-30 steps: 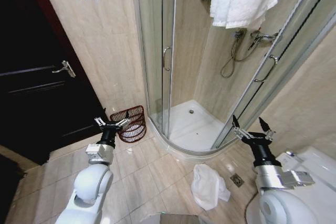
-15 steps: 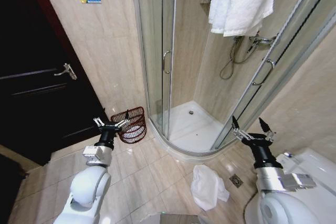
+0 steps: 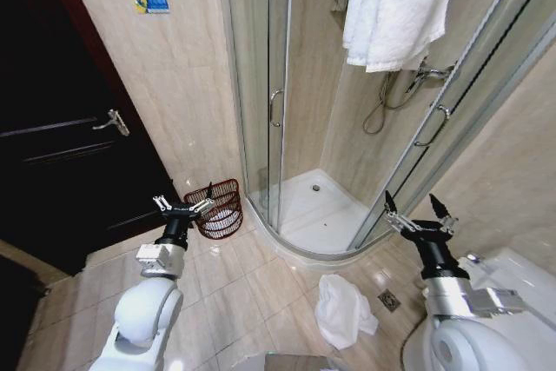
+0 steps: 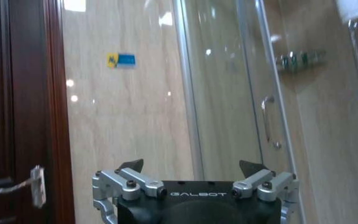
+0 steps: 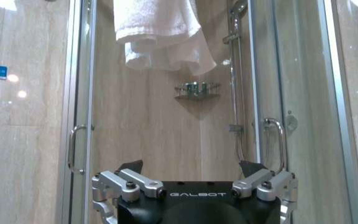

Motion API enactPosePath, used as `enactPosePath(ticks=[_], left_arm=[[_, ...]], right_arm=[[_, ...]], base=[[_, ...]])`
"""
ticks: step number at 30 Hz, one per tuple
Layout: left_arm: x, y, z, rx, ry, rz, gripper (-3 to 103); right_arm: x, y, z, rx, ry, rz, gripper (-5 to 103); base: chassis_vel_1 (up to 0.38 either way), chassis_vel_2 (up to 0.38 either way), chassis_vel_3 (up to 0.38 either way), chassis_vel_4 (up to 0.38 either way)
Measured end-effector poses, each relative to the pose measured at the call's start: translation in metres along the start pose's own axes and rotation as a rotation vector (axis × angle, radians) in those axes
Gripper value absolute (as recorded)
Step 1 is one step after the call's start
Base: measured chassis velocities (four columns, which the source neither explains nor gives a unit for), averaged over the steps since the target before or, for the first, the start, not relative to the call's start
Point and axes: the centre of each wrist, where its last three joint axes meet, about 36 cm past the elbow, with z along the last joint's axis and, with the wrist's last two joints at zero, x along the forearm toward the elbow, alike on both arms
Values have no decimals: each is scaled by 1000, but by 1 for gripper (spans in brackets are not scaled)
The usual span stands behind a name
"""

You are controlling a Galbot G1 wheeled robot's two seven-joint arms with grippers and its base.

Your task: Discard the used towel into the hamper.

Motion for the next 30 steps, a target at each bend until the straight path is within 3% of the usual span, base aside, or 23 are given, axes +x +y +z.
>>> enactPosePath(ticks=[8,12,18,22,25,30], left_arm=[[0,-4,2,19,-47,8,100],[4,-5,7,30,-73,5,100],[9,-5,23,17,-51,-4,100],[5,-9,39,5,-22,36,100],[7,-11,56,-9,4,86,100],[11,-11,71,-18,23,93,100]], right_arm=[[-1,-2,0,-6,-20,7,100],[-18,-7,-10,-9,-126,29,100],[-46,-18,-35,-36,-257,-77,100],[-61,-30,-48,-23,-325,-138,100],[-84,-38,-79,24,-411,-143,100],[-102,-40,-108,60,-423,-163,100]], base=[[0,0,0,0],[0,0,0,0],[0,0,0,0],[0,0,0,0],[0,0,0,0],[0,0,0,0]])
